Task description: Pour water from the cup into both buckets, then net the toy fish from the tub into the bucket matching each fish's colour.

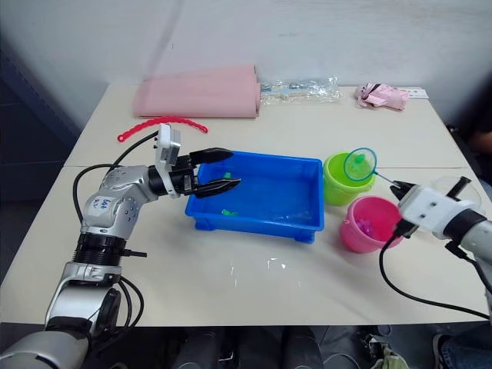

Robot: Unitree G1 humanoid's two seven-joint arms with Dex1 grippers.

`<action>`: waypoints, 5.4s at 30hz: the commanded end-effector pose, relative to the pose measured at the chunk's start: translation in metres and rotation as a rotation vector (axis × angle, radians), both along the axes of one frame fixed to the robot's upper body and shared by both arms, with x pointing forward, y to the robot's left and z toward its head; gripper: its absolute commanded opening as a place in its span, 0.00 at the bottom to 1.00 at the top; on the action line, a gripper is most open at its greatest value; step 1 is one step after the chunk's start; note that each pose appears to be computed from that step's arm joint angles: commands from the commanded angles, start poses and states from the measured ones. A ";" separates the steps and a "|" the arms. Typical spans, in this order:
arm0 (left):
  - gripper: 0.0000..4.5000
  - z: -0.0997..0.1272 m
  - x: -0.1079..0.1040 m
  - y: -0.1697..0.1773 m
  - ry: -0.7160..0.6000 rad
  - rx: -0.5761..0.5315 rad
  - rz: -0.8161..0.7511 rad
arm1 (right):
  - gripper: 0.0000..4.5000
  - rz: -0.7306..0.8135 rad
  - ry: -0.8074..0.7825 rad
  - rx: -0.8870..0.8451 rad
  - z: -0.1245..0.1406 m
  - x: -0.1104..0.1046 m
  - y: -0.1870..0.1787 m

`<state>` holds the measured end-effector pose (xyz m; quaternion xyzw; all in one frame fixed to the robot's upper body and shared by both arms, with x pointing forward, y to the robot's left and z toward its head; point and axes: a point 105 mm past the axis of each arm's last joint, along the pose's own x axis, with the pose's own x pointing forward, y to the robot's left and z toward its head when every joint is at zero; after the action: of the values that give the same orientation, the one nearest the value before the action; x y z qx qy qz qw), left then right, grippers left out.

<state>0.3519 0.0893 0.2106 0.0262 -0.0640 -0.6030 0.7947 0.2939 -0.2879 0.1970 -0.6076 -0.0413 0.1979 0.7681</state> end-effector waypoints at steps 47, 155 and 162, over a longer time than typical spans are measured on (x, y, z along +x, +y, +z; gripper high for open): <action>0.99 0.005 -0.026 0.137 -0.137 0.256 0.200 | 0.00 0.318 0.490 0.545 0.020 0.008 0.118; 0.99 -0.003 -0.020 0.006 -0.096 -0.044 0.050 | 0.00 0.170 -0.229 -0.489 0.011 0.008 -0.011; 0.99 -0.003 -0.019 0.006 -0.097 -0.044 0.054 | 0.00 0.197 -0.332 -0.514 0.034 0.015 -0.001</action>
<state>0.3357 0.0956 0.1996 0.0339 -0.0973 -0.5759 0.8110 0.3093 -0.2883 0.2130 -0.7885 -0.1569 0.1949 0.5619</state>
